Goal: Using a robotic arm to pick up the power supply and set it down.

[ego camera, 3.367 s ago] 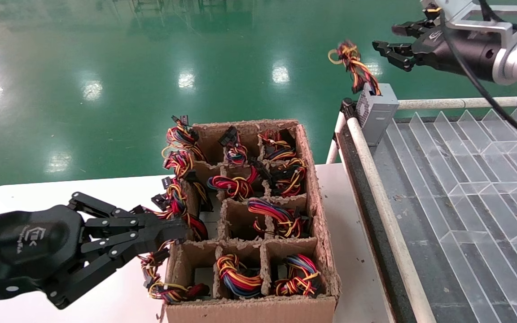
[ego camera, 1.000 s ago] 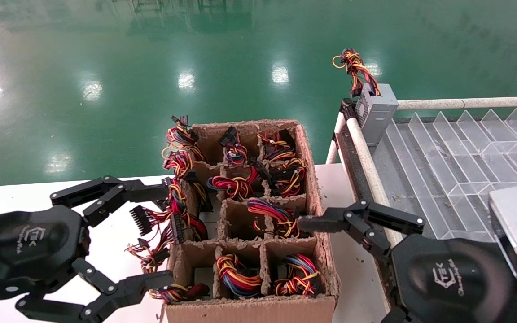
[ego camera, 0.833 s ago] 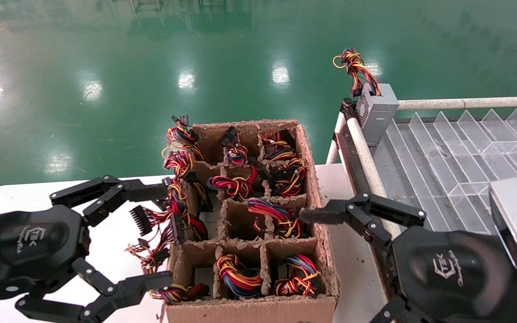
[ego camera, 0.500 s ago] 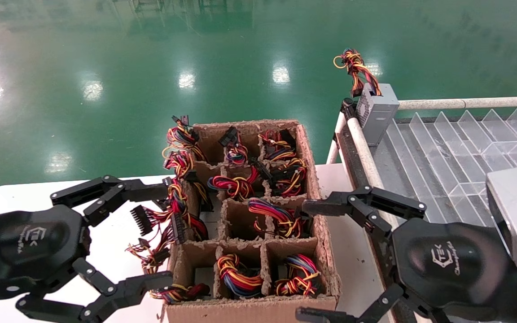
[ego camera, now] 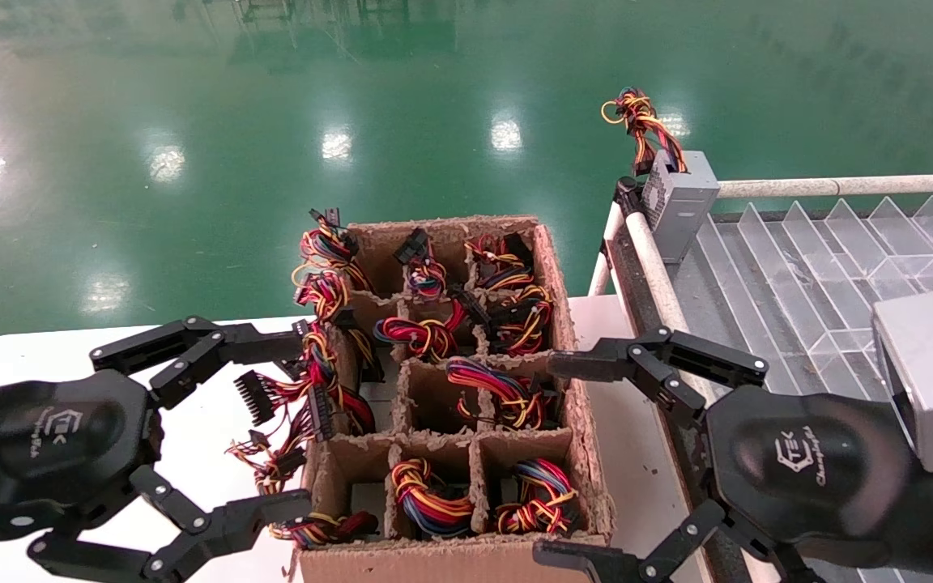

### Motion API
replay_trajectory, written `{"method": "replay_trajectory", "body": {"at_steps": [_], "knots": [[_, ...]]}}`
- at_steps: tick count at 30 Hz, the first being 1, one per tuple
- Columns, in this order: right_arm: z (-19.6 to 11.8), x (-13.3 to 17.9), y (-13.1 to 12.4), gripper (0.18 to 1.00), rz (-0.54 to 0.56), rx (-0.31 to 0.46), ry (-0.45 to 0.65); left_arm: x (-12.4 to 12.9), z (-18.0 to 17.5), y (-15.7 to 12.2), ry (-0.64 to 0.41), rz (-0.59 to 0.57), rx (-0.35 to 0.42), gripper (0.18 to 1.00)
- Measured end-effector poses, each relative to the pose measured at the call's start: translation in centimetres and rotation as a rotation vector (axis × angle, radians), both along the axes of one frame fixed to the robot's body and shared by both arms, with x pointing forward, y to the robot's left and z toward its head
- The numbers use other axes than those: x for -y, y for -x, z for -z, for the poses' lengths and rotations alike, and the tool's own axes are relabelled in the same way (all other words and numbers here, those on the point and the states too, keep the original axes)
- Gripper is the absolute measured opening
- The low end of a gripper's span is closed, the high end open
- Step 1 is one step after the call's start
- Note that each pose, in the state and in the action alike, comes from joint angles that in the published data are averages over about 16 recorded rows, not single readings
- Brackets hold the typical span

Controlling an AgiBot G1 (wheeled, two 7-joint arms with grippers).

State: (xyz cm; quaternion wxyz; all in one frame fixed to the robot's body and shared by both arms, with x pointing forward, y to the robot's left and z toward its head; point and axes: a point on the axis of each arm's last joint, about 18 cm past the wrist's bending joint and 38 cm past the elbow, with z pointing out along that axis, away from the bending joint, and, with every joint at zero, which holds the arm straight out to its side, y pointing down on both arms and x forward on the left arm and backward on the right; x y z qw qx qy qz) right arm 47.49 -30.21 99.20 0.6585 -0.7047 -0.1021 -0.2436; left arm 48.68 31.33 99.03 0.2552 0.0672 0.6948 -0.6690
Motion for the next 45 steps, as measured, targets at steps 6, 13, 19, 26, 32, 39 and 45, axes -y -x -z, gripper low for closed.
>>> {"method": "replay_trajectory", "body": {"at_steps": [6,13,19,26,32,39,45], "knots": [[-0.03,0.02,-0.06,1.0,0.002,0.0,-0.001,0.0,0.0,0.0,0.0,0.0,0.0,1.001],[-0.04,0.03,-0.1,1.0,0.003,0.001,-0.001,0.0,0.0,0.0,0.0,0.0,0.0,1.001],[-0.04,0.03,-0.12,1.0,0.004,0.001,-0.001,0.0,0.0,0.0,0.0,0.0,0.0,1.001],[-0.04,0.03,-0.14,1.0,0.004,0.001,-0.001,0.0,0.0,0.0,0.0,0.0,0.0,1.001],[-0.05,0.03,-0.15,1.0,0.004,0.001,-0.002,0.0,0.0,0.0,0.0,0.0,0.0,1.001],[-0.06,0.04,-0.15,1.0,0.005,0.002,-0.002,0.0,0.0,0.0,0.0,0.0,0.0,1.001],[-0.07,0.04,-0.15,1.0,0.005,0.002,-0.002,0.0,0.0,0.0,0.0,0.0,0.0,1.001]]}}
